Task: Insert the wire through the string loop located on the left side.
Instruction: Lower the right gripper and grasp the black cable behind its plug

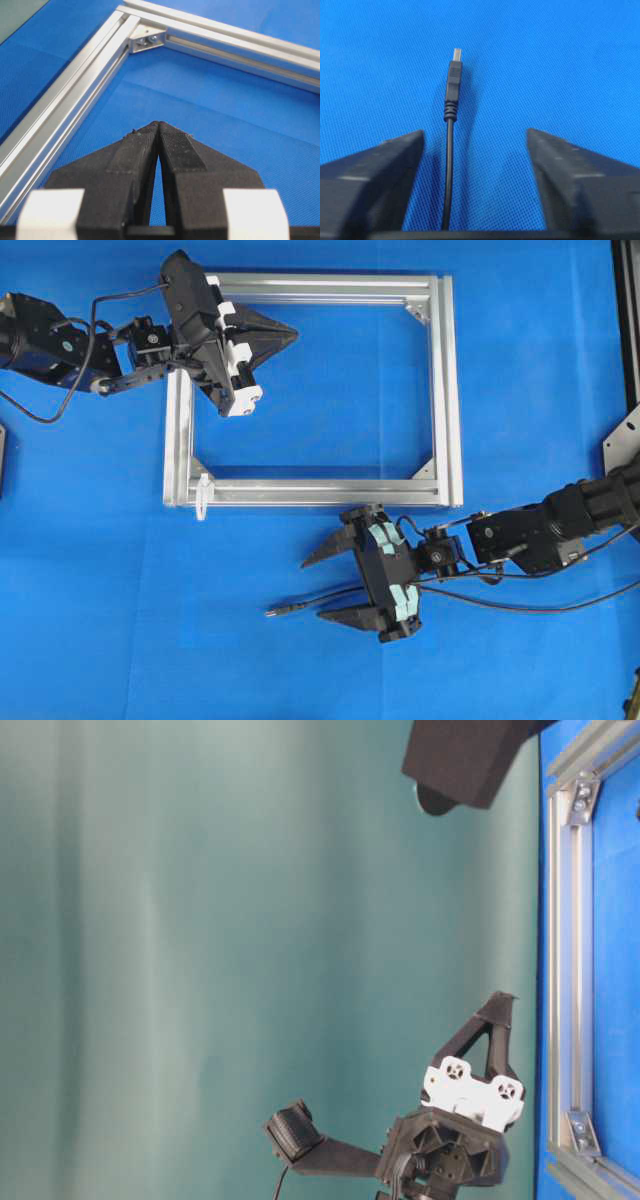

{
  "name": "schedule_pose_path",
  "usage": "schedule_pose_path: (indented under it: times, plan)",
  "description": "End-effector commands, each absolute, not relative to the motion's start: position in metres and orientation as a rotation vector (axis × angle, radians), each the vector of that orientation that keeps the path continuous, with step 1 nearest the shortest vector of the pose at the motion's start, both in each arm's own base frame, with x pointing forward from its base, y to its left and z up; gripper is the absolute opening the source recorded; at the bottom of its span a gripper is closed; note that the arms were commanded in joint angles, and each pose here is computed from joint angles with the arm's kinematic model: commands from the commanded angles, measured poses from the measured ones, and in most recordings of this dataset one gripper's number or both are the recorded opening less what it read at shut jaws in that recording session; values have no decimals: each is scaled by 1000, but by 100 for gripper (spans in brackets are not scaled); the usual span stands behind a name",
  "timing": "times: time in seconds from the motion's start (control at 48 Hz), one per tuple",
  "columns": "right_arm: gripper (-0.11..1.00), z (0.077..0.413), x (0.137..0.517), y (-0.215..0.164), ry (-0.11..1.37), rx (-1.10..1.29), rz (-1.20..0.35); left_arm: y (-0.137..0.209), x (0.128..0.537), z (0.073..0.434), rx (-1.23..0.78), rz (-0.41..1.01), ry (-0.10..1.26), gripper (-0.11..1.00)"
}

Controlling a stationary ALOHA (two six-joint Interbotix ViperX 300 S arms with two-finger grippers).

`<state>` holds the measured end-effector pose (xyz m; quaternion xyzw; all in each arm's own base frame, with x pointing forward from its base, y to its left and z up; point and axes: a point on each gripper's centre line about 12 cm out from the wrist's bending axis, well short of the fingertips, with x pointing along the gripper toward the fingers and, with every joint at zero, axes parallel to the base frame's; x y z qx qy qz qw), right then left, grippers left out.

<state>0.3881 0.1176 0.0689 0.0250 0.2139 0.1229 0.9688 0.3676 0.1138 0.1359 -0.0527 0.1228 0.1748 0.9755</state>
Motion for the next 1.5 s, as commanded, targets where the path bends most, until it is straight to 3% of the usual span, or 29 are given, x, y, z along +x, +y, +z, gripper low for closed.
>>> schedule_pose_path:
  times: [0.0,0.146,0.271,0.5,1.041,1.479]
  plan:
    - [53,81,393,121,391,54,258,114,371,153,-100,348,197,0]
    - [12,81,392,121,391,51,261,114,371,153,-100,348,197,0]
    - [-4,81,392,121,391,50,262,114,370,153,-100,348,199,0]
    - [-4,85,393,122,389,55,262,114,370,152,-102,347,208,0]
    - [-4,168,391,120,380,60,264,113,370,150,-104,347,222,0]
    - [-4,171,391,120,383,57,264,113,370,150,-104,347,220,0]
